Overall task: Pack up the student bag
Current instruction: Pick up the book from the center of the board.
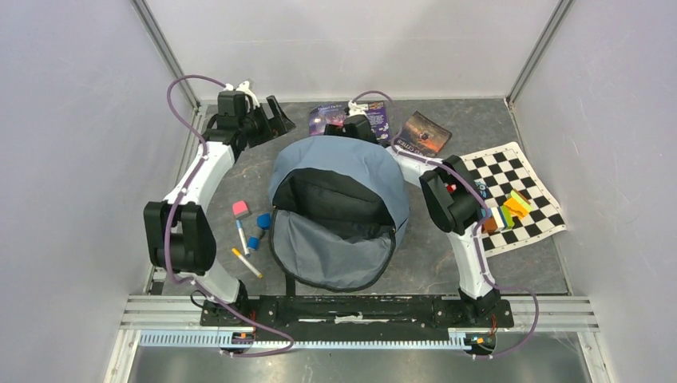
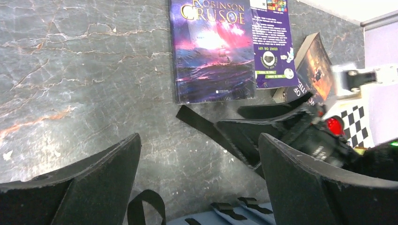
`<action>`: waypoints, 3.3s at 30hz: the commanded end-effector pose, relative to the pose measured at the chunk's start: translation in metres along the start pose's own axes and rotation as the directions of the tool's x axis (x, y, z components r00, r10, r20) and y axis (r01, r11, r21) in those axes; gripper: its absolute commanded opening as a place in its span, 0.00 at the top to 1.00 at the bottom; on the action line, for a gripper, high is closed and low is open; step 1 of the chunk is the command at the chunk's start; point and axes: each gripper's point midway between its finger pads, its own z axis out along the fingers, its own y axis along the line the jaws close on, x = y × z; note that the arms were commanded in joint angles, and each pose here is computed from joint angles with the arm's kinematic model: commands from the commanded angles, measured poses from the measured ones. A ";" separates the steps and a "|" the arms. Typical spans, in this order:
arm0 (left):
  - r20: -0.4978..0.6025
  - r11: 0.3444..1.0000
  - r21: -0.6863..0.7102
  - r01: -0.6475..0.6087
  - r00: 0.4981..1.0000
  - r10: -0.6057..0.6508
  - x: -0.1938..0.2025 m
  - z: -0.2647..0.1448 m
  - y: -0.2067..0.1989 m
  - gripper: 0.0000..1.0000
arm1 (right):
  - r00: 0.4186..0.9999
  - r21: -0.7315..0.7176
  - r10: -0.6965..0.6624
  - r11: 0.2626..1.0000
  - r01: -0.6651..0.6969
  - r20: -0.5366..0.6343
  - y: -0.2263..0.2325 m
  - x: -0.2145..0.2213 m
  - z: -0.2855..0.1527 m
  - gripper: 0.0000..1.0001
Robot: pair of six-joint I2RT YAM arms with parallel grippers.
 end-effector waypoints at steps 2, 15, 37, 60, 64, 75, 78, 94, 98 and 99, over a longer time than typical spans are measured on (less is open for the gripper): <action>0.038 0.998 0.063 0.025 0.999 -0.027 -0.021 0.037 -0.010 0.00 | 0.987 0.116 -0.037 0.993 0.019 0.154 -0.053 -0.074 -0.035 0.02; 0.014 0.975 0.127 0.184 0.982 -0.187 -0.042 0.152 -0.006 0.00 | 0.991 0.172 -0.038 0.985 0.015 0.127 -0.147 -0.113 0.005 0.02; -0.137 0.951 0.124 0.282 0.954 -0.265 0.020 0.233 -0.014 0.01 | 1.000 0.250 0.003 0.968 -0.006 0.013 -0.218 -0.078 0.025 0.04; -0.267 0.947 0.191 0.259 0.942 -0.204 0.067 0.243 -0.036 0.40 | 0.977 0.185 0.175 0.971 -0.151 -0.123 -0.174 -0.023 0.059 0.09; -0.288 0.941 0.225 0.253 0.940 -0.184 0.076 0.242 -0.051 0.43 | 0.976 0.060 0.155 0.987 -0.147 -0.154 -0.142 -0.009 0.071 0.09; -0.351 0.892 0.350 0.286 0.923 -0.158 0.100 0.236 -0.096 0.68 | 0.982 -0.330 0.181 0.925 -0.186 -0.046 -0.063 -0.030 0.072 0.36; -0.347 0.889 0.357 0.286 0.924 -0.158 0.101 0.233 -0.102 0.69 | 0.984 -0.331 0.176 0.927 -0.175 -0.027 -0.061 -0.037 0.068 0.58; 0.071 0.954 0.282 0.101 0.989 -0.126 -0.081 0.137 -0.064 0.06 | 0.874 -0.177 0.094 0.984 -0.009 0.477 -0.085 -0.204 -0.099 1.00; 0.171 0.977 0.210 0.044 0.982 -0.081 -0.124 0.097 -0.045 0.00 | 0.825 -0.107 0.035 0.994 0.032 0.565 -0.084 -0.232 -0.142 1.00; 0.187 0.979 0.201 0.026 0.980 -0.064 -0.130 0.089 -0.044 0.00 | 0.811 -0.095 0.023 0.995 0.040 0.584 -0.085 -0.238 -0.151 1.00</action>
